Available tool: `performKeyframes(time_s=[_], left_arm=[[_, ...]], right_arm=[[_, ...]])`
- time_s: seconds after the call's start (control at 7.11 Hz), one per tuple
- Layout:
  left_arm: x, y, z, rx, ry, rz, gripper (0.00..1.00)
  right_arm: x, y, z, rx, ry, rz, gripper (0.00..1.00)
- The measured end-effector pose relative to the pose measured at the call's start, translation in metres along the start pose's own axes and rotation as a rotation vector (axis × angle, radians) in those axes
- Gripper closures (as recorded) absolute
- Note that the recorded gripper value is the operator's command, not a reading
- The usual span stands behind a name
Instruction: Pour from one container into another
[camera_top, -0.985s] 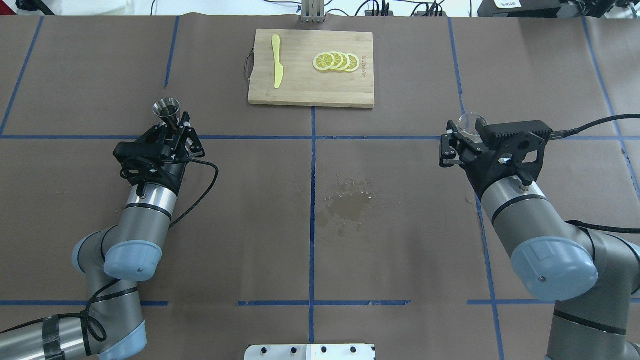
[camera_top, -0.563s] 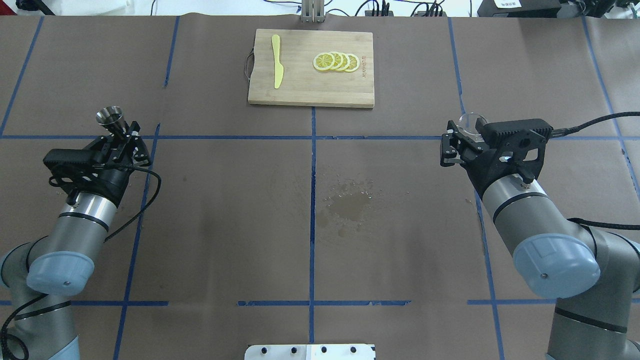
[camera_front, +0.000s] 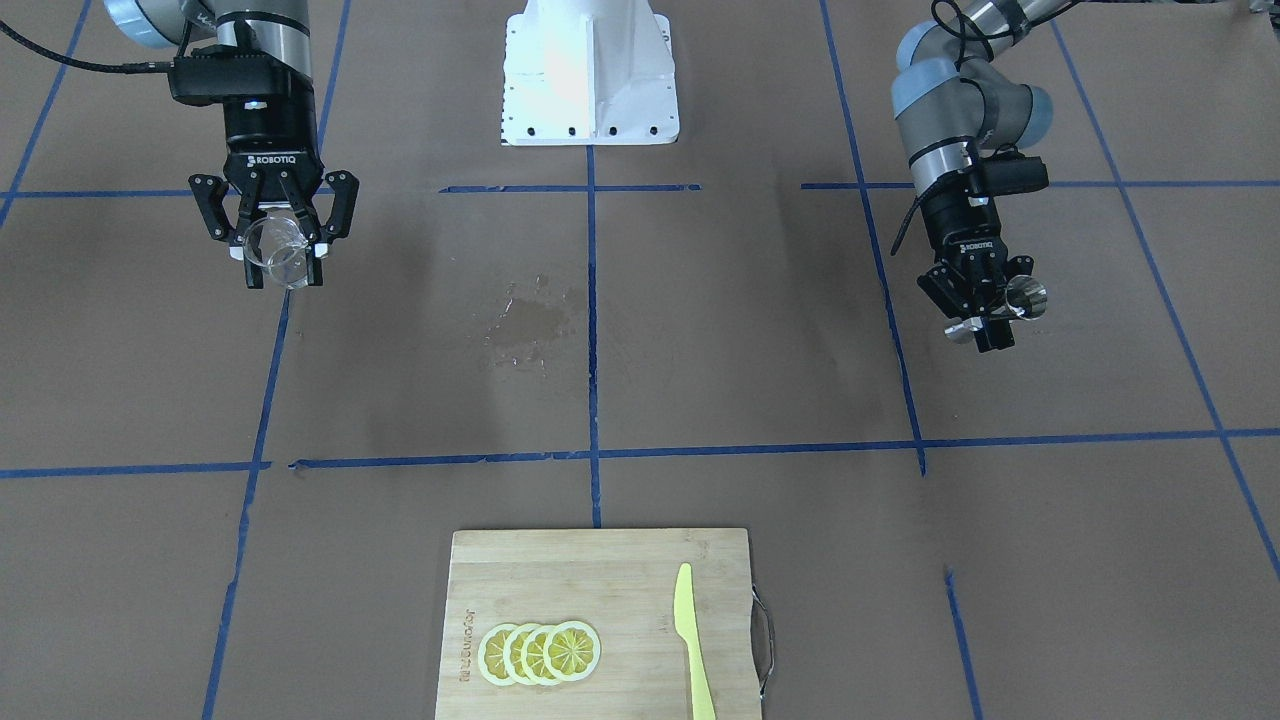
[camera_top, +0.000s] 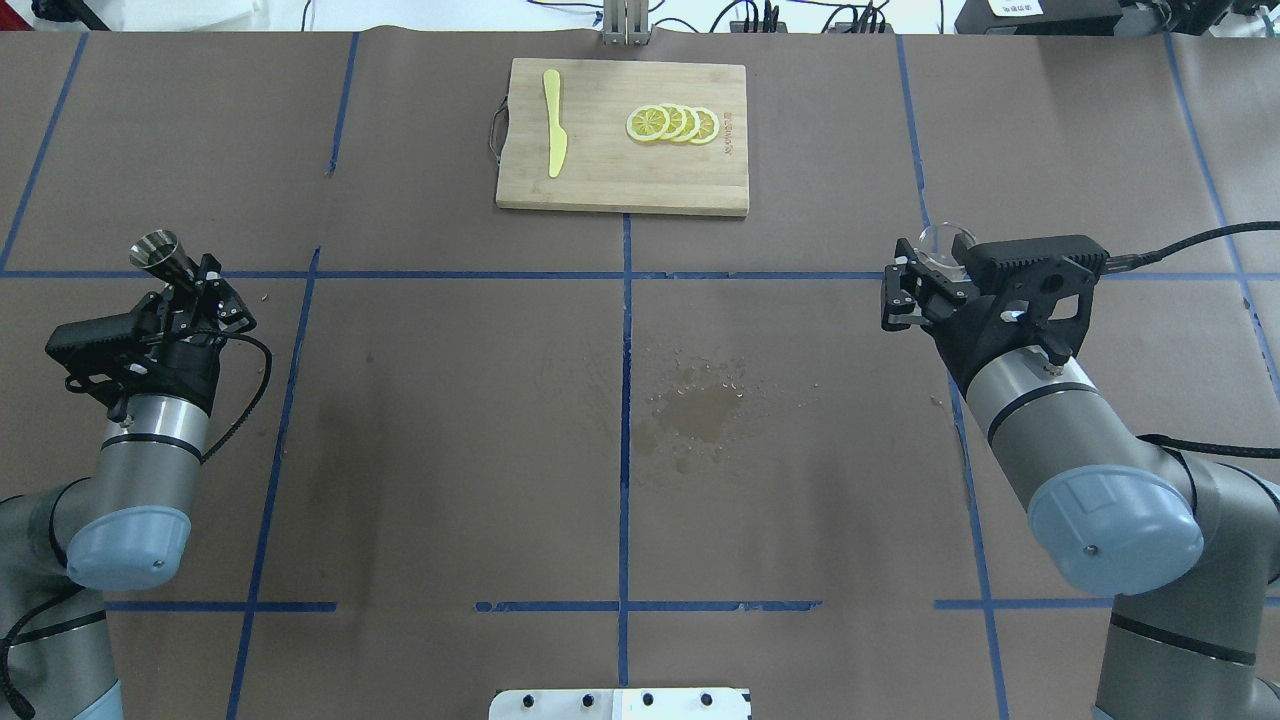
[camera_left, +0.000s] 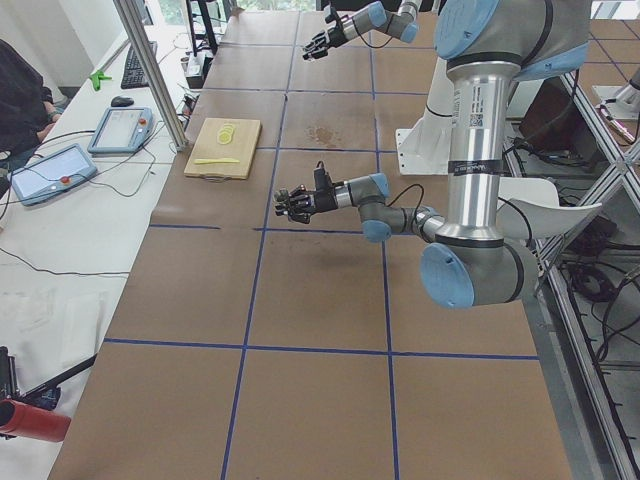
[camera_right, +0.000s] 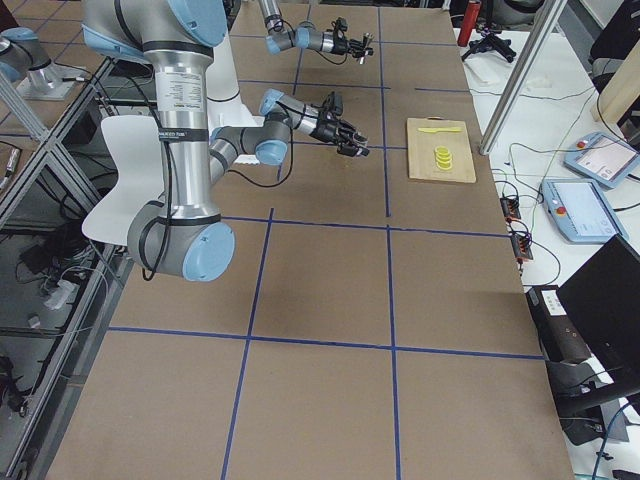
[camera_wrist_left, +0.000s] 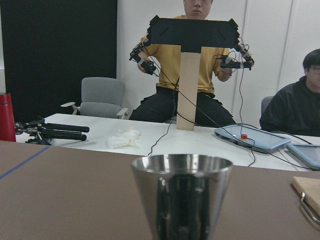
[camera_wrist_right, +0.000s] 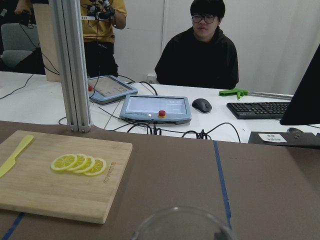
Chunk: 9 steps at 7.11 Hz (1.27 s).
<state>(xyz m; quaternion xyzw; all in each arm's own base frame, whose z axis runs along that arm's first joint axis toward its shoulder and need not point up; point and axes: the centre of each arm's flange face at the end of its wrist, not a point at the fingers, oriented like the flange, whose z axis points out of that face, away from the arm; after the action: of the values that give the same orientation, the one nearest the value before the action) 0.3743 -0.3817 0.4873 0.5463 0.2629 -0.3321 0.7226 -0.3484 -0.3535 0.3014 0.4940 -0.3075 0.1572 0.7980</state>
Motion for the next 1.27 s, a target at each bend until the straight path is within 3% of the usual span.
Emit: performKeyframes(time_s=[0.28,0.99,1.27], left_arm=[[-0.012,0.011,0.006,0.034,-0.027,-0.009,1.0],[-0.026,0.025,0.014,0.051,-0.049,-0.032,1.0],[-0.033,0.029,0.016,0.116,-0.057,-0.023,1.0]], right_arm=[[0.01,0.005,0.005,-0.011,0.032,-0.02,1.0],[0.073,0.042,0.015,-0.079,0.144,0.072,1.0],[0.079,0.044,0.016,-0.081,0.155,0.078,1.0]])
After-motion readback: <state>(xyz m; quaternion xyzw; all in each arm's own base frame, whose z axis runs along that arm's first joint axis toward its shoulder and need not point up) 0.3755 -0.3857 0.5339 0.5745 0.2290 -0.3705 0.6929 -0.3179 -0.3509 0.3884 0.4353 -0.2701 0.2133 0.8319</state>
